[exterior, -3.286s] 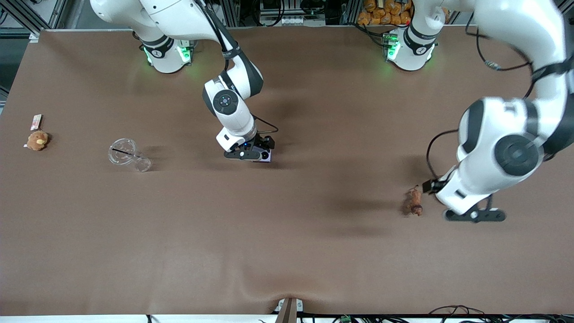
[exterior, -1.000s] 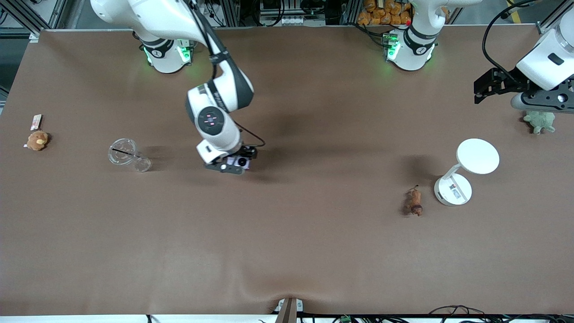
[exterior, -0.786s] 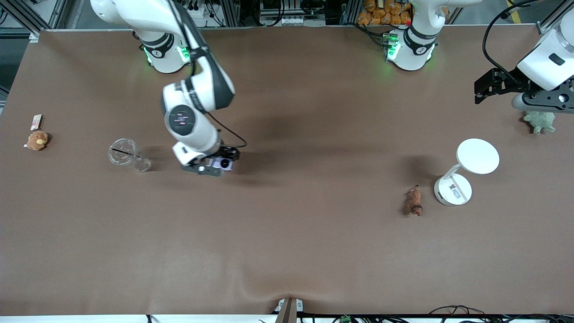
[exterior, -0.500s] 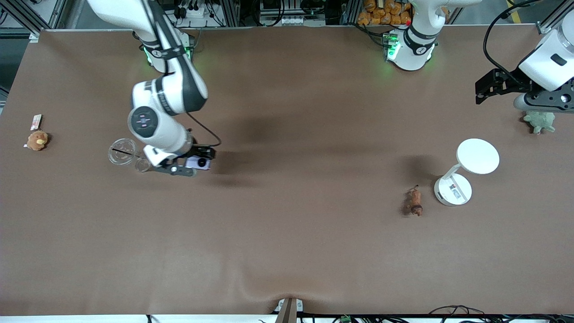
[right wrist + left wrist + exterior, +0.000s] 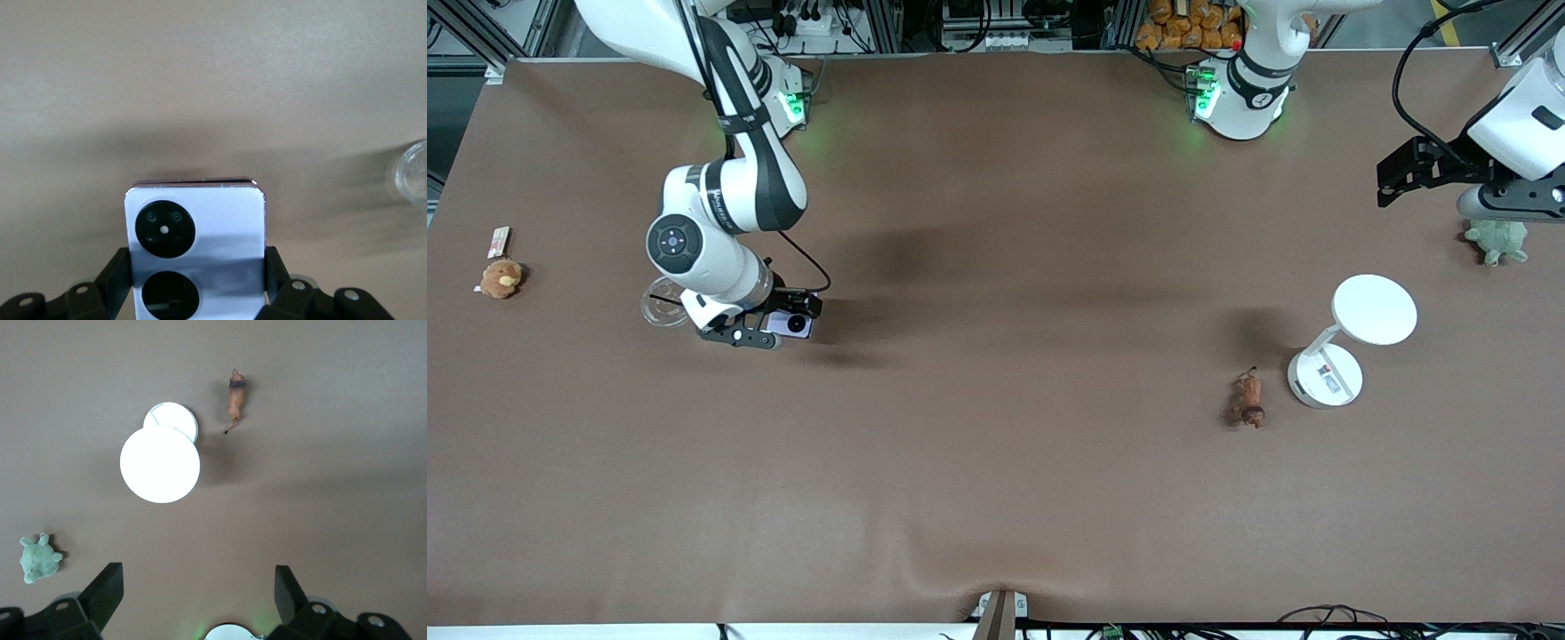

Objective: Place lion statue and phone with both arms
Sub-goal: 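Carry the white phone with the right gripper toward the glass cup, then lower the phone beside the glass cup and open the right gripper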

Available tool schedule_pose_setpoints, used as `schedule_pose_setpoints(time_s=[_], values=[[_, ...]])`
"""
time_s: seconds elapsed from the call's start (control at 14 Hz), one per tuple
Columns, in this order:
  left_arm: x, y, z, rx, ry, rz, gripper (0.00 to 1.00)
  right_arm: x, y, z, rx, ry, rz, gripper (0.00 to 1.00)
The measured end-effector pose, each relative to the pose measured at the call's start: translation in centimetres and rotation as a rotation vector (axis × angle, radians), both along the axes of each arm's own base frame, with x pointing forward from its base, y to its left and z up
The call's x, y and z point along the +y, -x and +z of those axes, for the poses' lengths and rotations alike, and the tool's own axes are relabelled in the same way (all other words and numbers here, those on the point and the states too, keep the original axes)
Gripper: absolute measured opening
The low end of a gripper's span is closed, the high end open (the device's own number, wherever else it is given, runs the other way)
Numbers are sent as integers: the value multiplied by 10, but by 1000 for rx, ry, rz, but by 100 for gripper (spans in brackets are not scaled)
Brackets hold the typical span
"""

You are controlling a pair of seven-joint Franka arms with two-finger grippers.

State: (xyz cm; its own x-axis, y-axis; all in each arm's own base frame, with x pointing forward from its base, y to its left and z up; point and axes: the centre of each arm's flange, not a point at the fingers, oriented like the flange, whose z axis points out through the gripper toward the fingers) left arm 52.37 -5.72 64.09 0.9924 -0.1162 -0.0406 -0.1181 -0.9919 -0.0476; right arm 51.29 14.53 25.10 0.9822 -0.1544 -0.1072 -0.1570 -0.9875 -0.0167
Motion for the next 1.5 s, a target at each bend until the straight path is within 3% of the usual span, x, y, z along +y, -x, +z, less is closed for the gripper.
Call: schedule_pose_setpoints(time_s=[0.21, 0.64, 1.14, 1.36, 1.5], values=[[1, 0, 1, -1, 0, 3, 100, -7, 9, -18, -4, 17, 9, 83], [7, -1, 11, -23, 3, 13, 100, -19, 18, -63, -59, 79, 10, 83], [1, 1, 13, -18, 2, 3, 100, -21, 19, -73, -71, 95, 11, 83], [-11, 7, 11, 21, -4, -17, 100, -19, 14, -69, -84, 91, 14, 100], [-14, 8, 11, 25, -5, -23, 100, -15, 7, -60, -103, 81, 17, 100]])
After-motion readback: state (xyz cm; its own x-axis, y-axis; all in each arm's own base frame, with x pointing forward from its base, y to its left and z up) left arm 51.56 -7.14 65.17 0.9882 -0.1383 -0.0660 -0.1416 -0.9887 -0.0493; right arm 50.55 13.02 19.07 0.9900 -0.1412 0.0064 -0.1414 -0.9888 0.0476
